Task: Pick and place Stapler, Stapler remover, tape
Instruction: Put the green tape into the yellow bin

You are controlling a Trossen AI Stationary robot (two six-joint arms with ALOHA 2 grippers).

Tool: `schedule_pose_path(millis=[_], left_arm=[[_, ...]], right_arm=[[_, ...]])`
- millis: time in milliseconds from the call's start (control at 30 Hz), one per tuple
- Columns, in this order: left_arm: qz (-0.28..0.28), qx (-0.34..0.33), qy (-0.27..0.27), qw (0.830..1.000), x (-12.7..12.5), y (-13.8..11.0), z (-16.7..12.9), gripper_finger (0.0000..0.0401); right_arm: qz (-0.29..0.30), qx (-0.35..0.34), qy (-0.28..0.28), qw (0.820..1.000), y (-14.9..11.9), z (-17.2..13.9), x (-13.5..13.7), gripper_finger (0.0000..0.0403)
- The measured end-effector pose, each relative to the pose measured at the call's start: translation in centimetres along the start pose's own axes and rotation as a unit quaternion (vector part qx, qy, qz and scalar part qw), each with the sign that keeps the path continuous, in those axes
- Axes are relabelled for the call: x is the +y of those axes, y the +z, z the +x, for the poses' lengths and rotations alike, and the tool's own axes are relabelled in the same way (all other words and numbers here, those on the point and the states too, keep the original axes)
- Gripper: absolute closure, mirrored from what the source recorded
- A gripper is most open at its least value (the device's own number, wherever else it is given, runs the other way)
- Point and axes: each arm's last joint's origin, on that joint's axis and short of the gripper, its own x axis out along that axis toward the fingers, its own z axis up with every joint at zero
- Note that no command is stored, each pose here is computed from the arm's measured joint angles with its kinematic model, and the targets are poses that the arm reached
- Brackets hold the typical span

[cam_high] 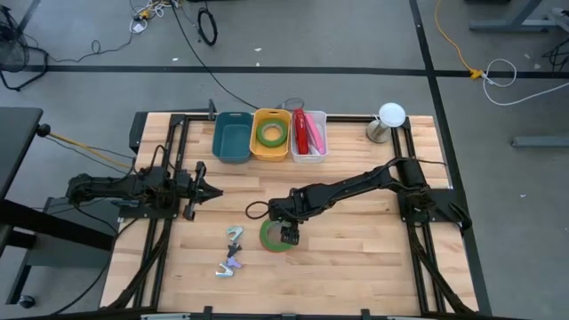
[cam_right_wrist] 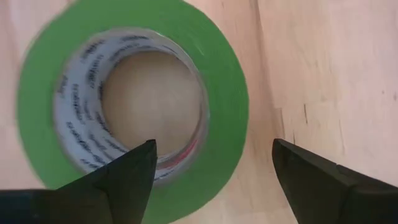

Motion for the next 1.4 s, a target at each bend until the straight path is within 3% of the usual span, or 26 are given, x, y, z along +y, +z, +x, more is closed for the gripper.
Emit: schedule_pose_path(millis=[300, 967, 1400], left_arm=[[0.0, 0.0, 0.0, 1.0, 0.0, 0.01, 0.0, 0.0376], [0.0, 0.0, 0.0, 1.0, 0.0, 0.01, 0.0, 0.0376], [0.0, 0.0, 0.0, 1.0, 0.0, 0.0, 0.0, 0.0376]], right_arm=[[0.014, -0.003, 0.0, 1.0, -0.15, 0.34, -0.17, 0.0097], [0.033, -0.005, 0.001, 0.999, 0.04, 0.3, -0.56, 0.0247], [0.034, -0.007, 0.001, 0.999, 0.11, 0.3, -0.73, 0.0298]])
